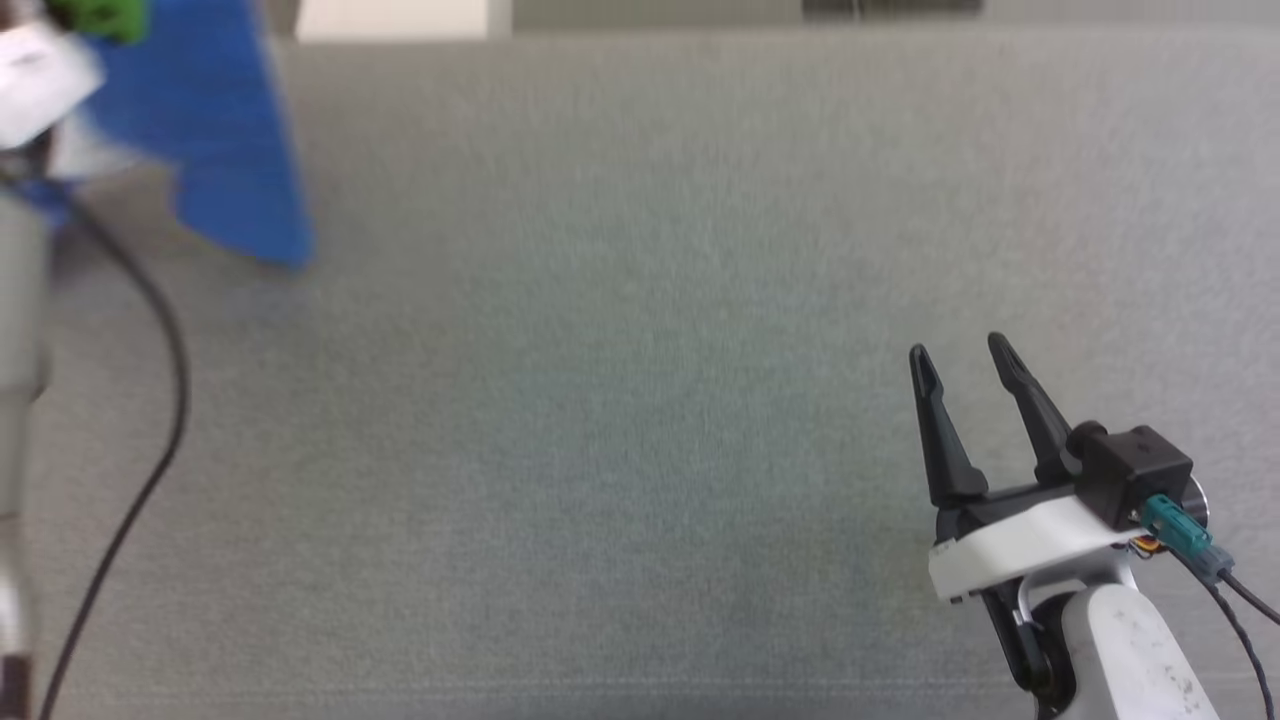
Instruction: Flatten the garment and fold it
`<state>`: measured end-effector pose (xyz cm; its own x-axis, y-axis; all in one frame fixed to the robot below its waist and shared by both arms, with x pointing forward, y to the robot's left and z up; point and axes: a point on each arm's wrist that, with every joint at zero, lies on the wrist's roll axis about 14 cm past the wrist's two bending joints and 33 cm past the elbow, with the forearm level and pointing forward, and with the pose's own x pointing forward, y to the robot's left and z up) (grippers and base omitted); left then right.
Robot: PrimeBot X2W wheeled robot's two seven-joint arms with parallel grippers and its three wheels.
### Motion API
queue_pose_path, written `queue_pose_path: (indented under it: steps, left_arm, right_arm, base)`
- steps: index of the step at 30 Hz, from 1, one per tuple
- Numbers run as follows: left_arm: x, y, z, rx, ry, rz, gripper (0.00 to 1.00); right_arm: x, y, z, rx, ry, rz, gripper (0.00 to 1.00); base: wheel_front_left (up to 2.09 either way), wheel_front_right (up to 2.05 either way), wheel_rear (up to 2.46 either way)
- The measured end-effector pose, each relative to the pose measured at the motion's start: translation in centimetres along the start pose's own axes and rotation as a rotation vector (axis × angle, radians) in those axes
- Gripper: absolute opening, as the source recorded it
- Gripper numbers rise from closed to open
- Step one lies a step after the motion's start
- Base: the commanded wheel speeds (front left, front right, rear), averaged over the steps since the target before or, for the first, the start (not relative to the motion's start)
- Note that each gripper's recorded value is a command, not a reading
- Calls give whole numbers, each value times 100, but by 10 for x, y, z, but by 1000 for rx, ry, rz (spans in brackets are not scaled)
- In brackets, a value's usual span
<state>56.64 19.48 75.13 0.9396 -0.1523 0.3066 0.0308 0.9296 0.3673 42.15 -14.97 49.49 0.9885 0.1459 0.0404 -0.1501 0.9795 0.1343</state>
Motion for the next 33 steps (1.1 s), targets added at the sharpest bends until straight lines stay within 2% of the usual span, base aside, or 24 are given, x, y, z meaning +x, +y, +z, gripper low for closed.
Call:
queue_pose_path:
  steps: [6,10,16,20,22,25,29,33]
  left_arm:
    - [-5,-46,104,-23,-199,-126,0]
    - [-12,-91,155,-99,-308,-235,0]
    - [-23,-171,198,-262,-396,-422,0]
    - [-28,-217,205,-348,-393,-522,0]
    - [-30,-239,195,-388,-355,-565,0]
    - [-31,-274,155,-418,-232,-627,0]
    - [-44,-320,63,-411,41,-697,0]
    - [-80,-352,-38,-406,363,-737,0]
  right_arm:
    - [-20,6,33,-13,-70,5,100]
    - [-35,0,47,-22,-98,-18,100]
    - [-59,-19,56,-37,-110,-86,100]
    - [-71,-30,60,-44,-117,-126,100]
    - [-76,-34,61,-47,-118,-141,100]
    - [-81,-39,59,-46,-112,-163,100]
    - [-83,-47,53,-44,-89,-187,100]
    - [-84,-53,45,-45,-65,-208,100]
  base:
    - [0,0,0]
    - [0,0,0]
    - [0,0,0]
    - [0,0,0]
    - [0,0,0]
    - [0,0,0]
    - [0,0,0]
    - [0,0,0]
